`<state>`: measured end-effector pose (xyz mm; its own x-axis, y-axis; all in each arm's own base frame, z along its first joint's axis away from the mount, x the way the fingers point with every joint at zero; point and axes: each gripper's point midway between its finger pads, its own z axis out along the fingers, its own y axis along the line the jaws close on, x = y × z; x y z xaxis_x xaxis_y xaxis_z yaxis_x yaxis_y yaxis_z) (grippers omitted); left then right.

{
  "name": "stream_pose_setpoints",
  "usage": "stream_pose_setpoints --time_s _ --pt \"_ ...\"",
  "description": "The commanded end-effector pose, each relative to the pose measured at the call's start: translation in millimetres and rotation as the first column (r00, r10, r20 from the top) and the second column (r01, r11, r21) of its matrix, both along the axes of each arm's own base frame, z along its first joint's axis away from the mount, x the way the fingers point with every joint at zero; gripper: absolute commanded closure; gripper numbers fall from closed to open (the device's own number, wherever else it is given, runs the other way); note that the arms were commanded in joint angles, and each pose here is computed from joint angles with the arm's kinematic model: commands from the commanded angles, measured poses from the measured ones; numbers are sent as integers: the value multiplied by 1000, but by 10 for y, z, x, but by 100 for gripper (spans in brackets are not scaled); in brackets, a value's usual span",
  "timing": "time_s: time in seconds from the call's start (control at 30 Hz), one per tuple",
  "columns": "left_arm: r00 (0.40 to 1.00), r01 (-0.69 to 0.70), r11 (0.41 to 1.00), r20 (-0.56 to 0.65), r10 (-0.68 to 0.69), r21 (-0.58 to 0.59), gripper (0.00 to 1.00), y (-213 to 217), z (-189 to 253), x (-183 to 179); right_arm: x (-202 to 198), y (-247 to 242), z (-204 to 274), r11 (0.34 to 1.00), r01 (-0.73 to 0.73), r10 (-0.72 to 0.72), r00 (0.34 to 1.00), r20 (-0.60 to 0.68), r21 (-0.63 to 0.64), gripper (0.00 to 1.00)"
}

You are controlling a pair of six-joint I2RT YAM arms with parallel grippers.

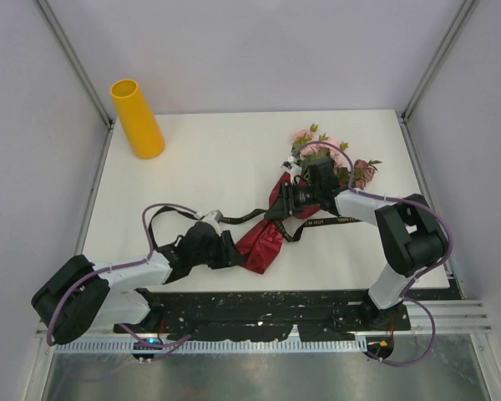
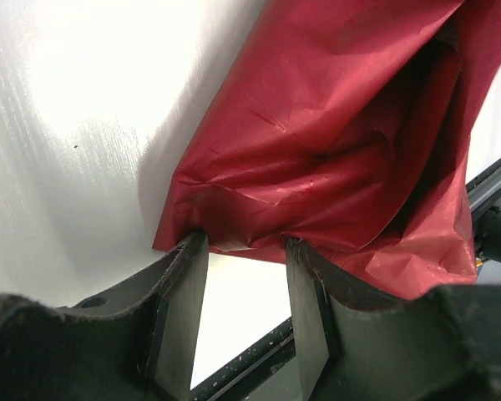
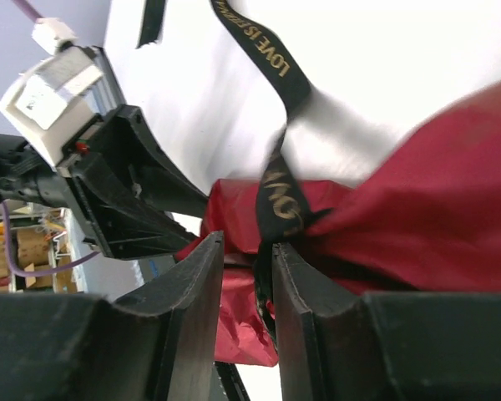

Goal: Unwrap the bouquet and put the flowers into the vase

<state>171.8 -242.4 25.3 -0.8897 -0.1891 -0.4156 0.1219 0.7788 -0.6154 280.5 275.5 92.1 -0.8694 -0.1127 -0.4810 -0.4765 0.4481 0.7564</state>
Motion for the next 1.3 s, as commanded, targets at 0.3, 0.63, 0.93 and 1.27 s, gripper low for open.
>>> stream_pose_setpoints --time_s 0.3,0.63,0.93,1.27 --pt "994 -11 980 -100 32 201 51 337 -439 -215 -87 164 369 980 -52 52 999 5 193 69" --pt "994 -10 978 -103 33 210 51 347 -460 -225 -68 192 893 943 -29 8 998 63 331 65" --pt "994 -2 975 -107 26 221 51 336 -481 -219 -65 182 996 937 -47 13 995 102 346 54" --pt "994 -2 975 -108 26 220 51 325 -478 -214 225 -92 738 986 103 -127 972 197 128 69"
